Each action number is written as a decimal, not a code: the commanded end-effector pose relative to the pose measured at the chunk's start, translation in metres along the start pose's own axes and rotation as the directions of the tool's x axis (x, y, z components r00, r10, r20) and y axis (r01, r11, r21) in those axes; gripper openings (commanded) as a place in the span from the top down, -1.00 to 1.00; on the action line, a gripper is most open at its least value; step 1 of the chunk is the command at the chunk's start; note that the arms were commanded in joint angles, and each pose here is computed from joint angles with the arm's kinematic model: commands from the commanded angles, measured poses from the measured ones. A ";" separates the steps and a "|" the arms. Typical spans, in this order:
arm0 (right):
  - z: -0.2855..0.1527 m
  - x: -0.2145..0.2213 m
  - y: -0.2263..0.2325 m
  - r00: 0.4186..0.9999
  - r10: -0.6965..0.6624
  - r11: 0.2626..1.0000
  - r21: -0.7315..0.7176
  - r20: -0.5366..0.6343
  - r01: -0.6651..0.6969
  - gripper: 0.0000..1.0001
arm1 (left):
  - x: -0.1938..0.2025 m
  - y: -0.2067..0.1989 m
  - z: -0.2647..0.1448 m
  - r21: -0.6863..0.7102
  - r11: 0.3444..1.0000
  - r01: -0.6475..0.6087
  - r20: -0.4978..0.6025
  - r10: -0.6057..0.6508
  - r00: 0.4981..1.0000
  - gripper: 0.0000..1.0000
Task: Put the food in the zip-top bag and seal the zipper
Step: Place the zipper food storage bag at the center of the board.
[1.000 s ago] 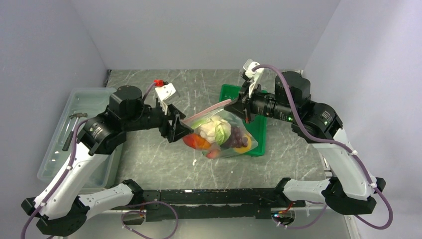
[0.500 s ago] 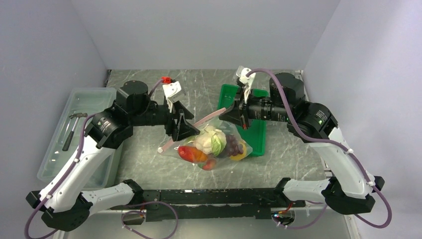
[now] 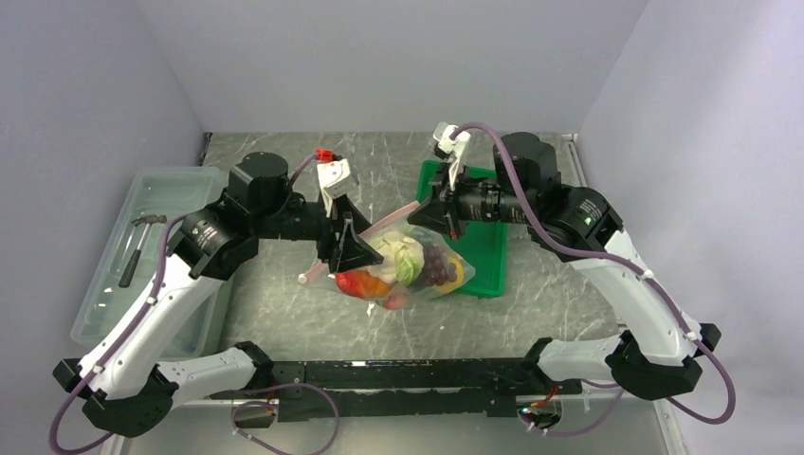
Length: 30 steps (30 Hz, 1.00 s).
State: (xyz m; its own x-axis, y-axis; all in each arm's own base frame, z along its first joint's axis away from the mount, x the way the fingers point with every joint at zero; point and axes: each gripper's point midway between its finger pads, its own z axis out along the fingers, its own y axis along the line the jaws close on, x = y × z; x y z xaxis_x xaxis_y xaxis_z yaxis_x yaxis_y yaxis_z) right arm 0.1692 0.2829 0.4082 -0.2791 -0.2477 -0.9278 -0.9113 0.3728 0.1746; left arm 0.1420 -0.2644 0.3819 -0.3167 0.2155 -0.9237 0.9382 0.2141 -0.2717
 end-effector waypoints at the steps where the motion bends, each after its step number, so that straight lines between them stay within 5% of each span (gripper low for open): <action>1: -0.006 -0.049 0.004 0.987 -0.043 0.999 0.000 0.154 0.044 1.00 | 0.007 0.005 0.002 -0.013 1.000 0.004 -0.013 -0.004 1.000 -0.44; 8: -0.002 -0.053 0.005 0.987 -0.044 0.999 -0.014 0.156 0.046 1.00 | 0.008 0.013 -0.001 -0.071 0.997 -0.004 -0.007 0.004 1.000 -0.23; 18: -0.004 -0.054 0.010 0.985 -0.042 0.998 -0.038 0.169 0.049 1.00 | 0.013 0.021 -0.002 -0.114 0.993 0.000 -0.023 -0.002 1.000 1.00; 30: -0.011 -0.045 0.006 0.985 -0.043 0.999 0.000 0.167 0.044 1.00 | 0.008 0.051 -0.004 -0.275 0.961 0.020 -0.019 -0.026 0.999 1.00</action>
State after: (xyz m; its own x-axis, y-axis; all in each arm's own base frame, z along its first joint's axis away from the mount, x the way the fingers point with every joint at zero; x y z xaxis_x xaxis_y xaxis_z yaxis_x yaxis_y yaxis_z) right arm 0.1751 0.2943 0.4052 -0.3053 -0.2542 -0.9177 -0.9095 0.3633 0.2020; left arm 0.1708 -0.2543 0.3581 -0.3486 0.2388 -0.9064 0.8891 0.3904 -0.2391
